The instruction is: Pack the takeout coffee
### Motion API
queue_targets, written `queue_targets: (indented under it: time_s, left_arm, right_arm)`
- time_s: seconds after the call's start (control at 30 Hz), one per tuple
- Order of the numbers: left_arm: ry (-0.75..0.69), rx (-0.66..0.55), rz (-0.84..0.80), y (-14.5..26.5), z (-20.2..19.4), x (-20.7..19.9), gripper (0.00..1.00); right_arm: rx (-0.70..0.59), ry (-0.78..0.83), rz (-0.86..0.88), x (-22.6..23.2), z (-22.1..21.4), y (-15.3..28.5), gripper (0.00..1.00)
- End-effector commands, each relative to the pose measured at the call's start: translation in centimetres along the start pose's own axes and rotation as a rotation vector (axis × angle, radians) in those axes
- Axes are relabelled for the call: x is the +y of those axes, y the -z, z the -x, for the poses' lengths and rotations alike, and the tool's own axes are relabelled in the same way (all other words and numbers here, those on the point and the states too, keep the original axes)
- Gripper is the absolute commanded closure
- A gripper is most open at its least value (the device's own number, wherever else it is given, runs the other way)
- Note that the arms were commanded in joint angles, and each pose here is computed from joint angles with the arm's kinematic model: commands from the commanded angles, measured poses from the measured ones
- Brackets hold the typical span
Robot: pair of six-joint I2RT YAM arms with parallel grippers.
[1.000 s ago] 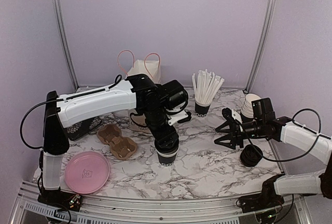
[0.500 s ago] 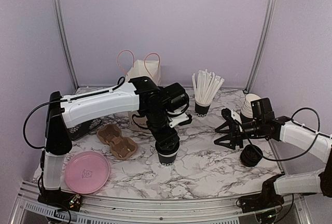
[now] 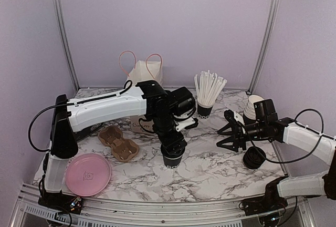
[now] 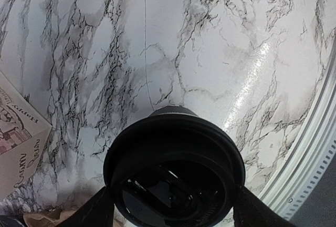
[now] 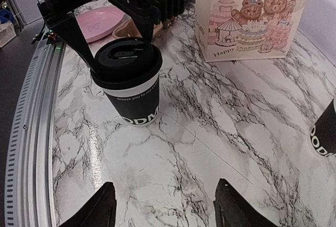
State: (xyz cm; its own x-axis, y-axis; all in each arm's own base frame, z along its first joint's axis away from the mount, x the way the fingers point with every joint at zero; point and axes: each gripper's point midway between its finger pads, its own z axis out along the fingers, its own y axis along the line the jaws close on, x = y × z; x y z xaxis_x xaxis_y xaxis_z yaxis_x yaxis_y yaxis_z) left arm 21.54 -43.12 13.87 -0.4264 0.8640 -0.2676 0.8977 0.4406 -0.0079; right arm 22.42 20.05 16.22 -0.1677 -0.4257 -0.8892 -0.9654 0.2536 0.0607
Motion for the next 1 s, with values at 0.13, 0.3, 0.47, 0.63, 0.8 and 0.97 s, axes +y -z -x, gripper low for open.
queue_targets:
  time_s: [0.13, 0.3, 0.47, 0.63, 0.8, 0.97]
  left_arm:
    - [0.01, -0.015, 0.057, 0.8, 0.2, 0.4, 0.01]
    - [0.0, -0.116, 0.094, 5.1, 0.6, 0.3, 0.01]
    - [0.116, -0.246, 0.146, 8.0, 0.0, 1.5, 0.01]
    - [0.324, -0.326, 0.167, 7.8, -0.9, 3.4, 0.01]
    - [0.529, -0.439, 0.063, 6.7, -0.4, 4.7, 0.12]
    - [0.641, -0.467, -0.043, 5.3, 0.0, 5.5, 0.17]
  right_arm:
    - [-0.049, -0.022, 0.012, -0.2, 3.0, 0.6, 0.36]
    - [-0.035, -0.08, -0.001, -0.7, 5.5, 0.4, 0.36]
    - [0.041, -0.315, 0.02, -2.1, 5.1, -2.0, 0.43]
    - [0.146, -0.461, 0.153, -0.6, 4.3, -5.1, 0.48]
    - [0.176, -0.59, 0.277, 0.3, 4.1, -7.0, 0.57]
    - [0.203, -0.675, 0.376, 1.1, 3.5, -8.4, 0.63]
